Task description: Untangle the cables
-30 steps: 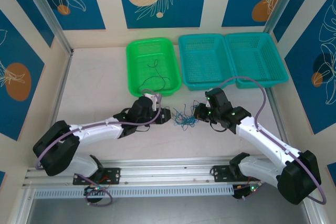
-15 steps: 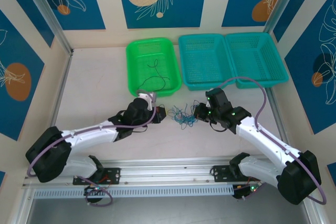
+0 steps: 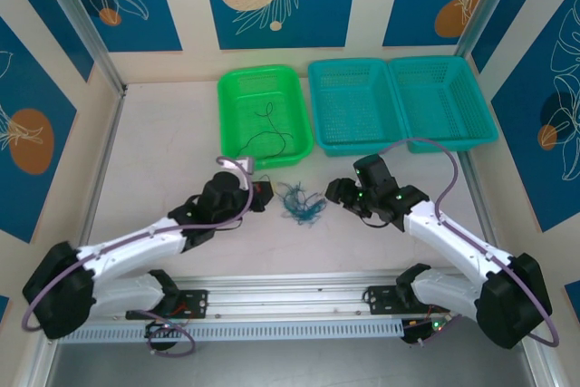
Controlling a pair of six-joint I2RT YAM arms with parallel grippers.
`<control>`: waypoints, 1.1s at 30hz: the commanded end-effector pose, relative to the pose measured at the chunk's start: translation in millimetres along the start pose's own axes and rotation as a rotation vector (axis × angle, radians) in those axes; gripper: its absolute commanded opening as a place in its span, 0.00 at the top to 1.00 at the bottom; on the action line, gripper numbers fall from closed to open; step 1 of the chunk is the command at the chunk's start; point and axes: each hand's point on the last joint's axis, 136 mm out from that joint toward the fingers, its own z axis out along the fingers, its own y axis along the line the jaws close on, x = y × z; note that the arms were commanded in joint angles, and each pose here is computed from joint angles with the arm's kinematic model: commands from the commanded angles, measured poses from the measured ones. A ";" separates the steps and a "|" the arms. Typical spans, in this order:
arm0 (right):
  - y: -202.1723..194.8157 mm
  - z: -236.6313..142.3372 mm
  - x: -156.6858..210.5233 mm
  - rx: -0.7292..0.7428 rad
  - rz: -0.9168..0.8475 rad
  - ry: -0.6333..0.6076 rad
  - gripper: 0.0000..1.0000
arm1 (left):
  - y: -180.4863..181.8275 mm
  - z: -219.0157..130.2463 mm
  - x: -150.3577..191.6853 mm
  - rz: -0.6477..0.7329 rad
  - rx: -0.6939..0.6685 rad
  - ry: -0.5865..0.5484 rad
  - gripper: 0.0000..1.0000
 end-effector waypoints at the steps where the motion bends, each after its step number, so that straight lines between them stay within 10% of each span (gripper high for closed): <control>1: -21.1 1.9 10.8 0.085 0.010 0.034 0.38 | -0.1 -15.9 -14.0 0.072 -0.006 -0.043 1.00; 9: 87.6 -8.7 29.5 -0.220 -0.488 -0.045 0.38 | -6.5 -19.3 -7.0 0.088 0.031 -0.003 1.00; 27: 141.5 112.0 86.8 -0.206 -0.311 0.424 0.38 | -5.2 -44.1 -10.0 0.085 0.044 -0.049 1.00; 33: 116.4 121.4 82.2 -0.149 -0.232 0.403 0.87 | -1.3 -45.0 -11.7 0.083 0.020 -0.057 1.00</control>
